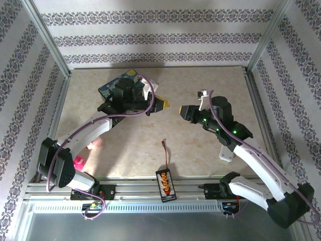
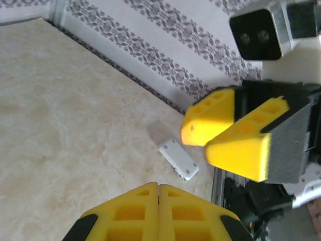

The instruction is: Unlock the padlock with the key

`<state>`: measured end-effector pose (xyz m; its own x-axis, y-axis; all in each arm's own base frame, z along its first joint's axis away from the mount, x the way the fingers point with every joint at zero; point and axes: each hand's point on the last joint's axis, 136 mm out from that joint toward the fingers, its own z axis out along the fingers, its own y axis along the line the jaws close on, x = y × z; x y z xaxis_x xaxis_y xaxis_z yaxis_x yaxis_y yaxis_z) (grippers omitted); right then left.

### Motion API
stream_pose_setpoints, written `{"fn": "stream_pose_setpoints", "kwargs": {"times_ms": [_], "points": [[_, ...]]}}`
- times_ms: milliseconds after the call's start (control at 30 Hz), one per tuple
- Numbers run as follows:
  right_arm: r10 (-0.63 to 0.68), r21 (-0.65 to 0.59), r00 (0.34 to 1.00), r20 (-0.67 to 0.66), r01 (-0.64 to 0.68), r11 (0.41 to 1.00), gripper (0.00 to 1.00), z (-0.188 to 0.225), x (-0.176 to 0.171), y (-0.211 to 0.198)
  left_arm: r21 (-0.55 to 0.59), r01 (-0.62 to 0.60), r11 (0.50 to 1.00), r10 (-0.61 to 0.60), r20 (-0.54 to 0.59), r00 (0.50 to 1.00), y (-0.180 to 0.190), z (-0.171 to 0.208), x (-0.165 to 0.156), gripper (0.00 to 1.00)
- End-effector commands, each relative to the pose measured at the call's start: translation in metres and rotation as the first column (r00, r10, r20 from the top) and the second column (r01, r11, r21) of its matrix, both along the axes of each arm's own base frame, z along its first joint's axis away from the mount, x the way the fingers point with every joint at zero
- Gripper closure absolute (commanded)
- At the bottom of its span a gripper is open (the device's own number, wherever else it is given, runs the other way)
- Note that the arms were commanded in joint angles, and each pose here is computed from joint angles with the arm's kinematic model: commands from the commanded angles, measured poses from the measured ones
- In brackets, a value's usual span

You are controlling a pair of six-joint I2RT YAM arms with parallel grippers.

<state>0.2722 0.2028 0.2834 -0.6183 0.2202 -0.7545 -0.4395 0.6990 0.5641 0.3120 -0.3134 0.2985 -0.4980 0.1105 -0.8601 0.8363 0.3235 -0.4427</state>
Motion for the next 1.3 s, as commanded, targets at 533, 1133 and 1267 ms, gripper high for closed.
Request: {"fn": "stream_pose_setpoints", "kwargs": {"times_ms": [533, 1133, 1267], "points": [[0.428, 0.111, 0.871, 0.239, -0.463, 0.88, 0.6, 0.035, -0.046, 0.051, -0.104, 0.349, 0.931, -0.346, 0.043, 0.937, 0.0, 0.03, -0.066, 1.0], [0.458, 0.119, 0.853, 0.252, -0.497, 0.86, 0.72, 0.032, -0.049, 0.055, -0.151, 0.382, 0.912, -0.378, 0.056, 0.924, -0.002, 0.044, -0.069, 1.0], [0.469, 0.123, 0.848, 0.247, -0.508, 0.853, 0.78, 0.032, -0.048, 0.058, -0.154, 0.382, 0.911, -0.378, 0.055, 0.924, -0.001, 0.044, -0.07, 1.0]]}}
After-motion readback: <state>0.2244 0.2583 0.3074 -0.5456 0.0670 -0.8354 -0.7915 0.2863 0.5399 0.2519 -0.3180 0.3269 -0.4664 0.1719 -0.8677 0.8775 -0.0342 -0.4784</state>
